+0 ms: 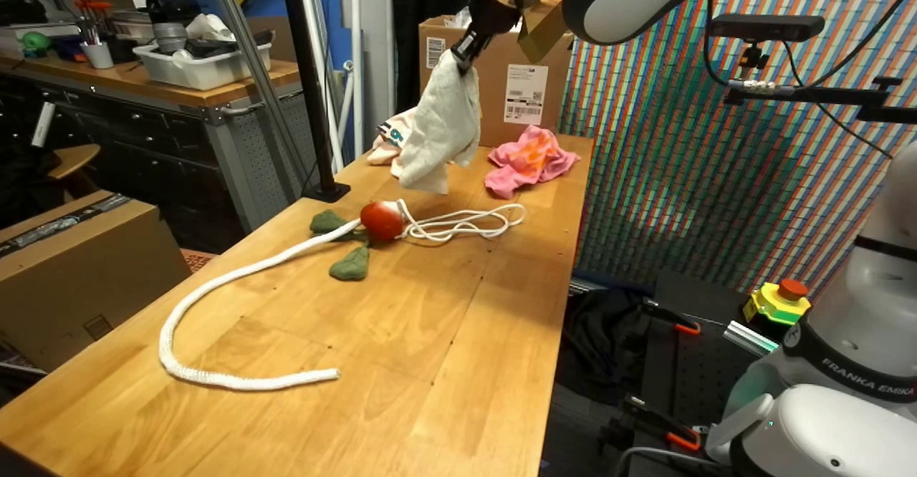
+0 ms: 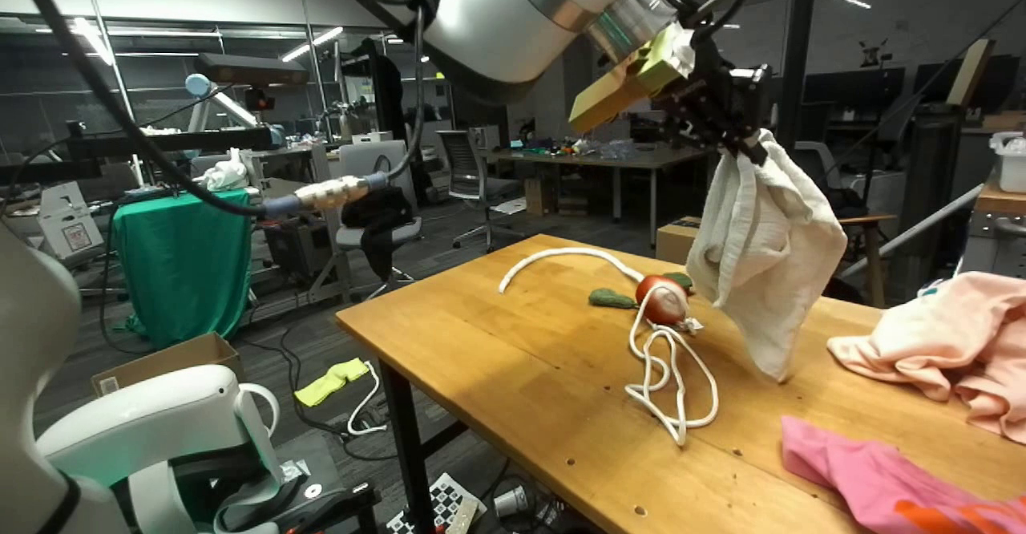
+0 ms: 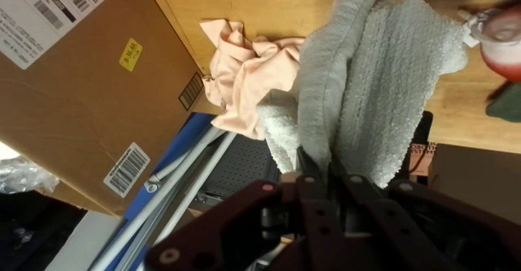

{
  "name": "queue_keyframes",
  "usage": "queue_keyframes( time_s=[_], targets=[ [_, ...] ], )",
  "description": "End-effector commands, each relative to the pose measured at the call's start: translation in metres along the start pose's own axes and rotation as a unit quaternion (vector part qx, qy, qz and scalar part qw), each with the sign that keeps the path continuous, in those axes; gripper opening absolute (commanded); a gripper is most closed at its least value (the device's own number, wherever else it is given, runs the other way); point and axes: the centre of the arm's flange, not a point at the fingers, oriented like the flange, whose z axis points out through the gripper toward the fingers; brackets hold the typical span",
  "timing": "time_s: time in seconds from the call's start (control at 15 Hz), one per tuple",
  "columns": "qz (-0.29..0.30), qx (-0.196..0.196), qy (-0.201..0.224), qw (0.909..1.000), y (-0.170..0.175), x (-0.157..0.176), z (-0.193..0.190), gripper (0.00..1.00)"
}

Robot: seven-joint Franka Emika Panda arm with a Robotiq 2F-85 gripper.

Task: Move the pink shirt to the right, move the thick white rope to the left, move the peach shirt to the right, move the white towel to the left, move the radish backwards

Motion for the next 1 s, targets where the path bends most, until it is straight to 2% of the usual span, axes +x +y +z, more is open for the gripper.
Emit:
queue_keyframes(
  time_s=[0.0,0.27,0.47,0.53,0.73,0.93],
  targets=[
    [-0.016,0.001,0.030,0.9994,-0.026,0.023,-0.038,0.06],
    [-0.067,0.047,0.034,0.9961,-0.077,0.032,-0.072,0.05],
    [-0.118,0.086,0.029,0.9888,-0.126,0.027,-0.093,0.05],
    [-0.142,0.098,0.024,0.9846,-0.148,0.021,-0.099,0.05],
    [-0.206,0.128,0.015,0.9700,-0.185,0.004,-0.117,0.05],
    [-0.270,0.173,-0.008,0.9472,-0.209,-0.012,-0.130,0.05]
  ],
)
